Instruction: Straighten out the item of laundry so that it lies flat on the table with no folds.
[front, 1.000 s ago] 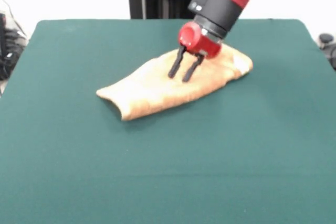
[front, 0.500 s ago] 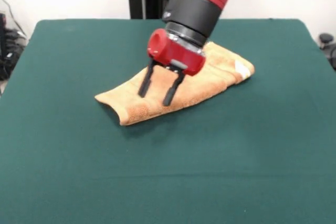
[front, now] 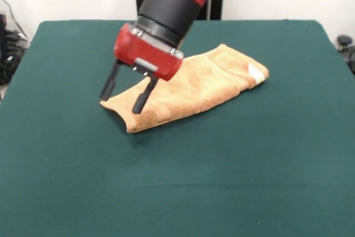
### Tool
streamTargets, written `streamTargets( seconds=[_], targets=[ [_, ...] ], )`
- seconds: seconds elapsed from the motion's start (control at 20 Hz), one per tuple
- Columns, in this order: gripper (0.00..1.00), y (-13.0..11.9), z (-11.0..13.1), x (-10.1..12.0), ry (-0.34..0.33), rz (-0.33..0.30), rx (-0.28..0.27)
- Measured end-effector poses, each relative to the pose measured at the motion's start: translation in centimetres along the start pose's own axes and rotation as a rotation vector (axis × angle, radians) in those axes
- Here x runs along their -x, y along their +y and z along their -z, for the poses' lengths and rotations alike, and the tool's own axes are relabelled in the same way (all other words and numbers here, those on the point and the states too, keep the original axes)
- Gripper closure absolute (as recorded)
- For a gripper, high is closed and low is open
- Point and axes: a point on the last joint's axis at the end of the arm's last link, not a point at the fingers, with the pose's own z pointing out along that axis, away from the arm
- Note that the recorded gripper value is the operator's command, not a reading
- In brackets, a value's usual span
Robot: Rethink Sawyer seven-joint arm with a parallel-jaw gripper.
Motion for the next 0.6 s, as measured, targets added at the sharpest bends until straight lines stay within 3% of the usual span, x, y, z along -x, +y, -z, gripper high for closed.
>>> streamTargets(
  seconds=[0.05, 0.15, 0.25, 0.3, 0.4, 0.45, 0.6],
  targets=[
    [0.00, -0.3, -1.1, -0.2, 0.054, -0.102, 0.035],
    [0.00, -0.5, -2.3, -0.6, 0.112, -0.193, 0.072],
    [0.00, -1.5, -5.1, -1.8, 0.252, -0.361, 0.159],
    [0.00, -2.1, -6.3, -2.6, 0.315, -0.416, 0.201],
    [0.00, -2.8, -7.5, -3.5, 0.382, -0.461, 0.251],
    [0.00, -3.9, -8.8, -4.1, 0.447, -0.512, 0.330],
    [0.00, -4.9, -9.4, -3.9, 0.481, -0.544, 0.407]
  ],
)
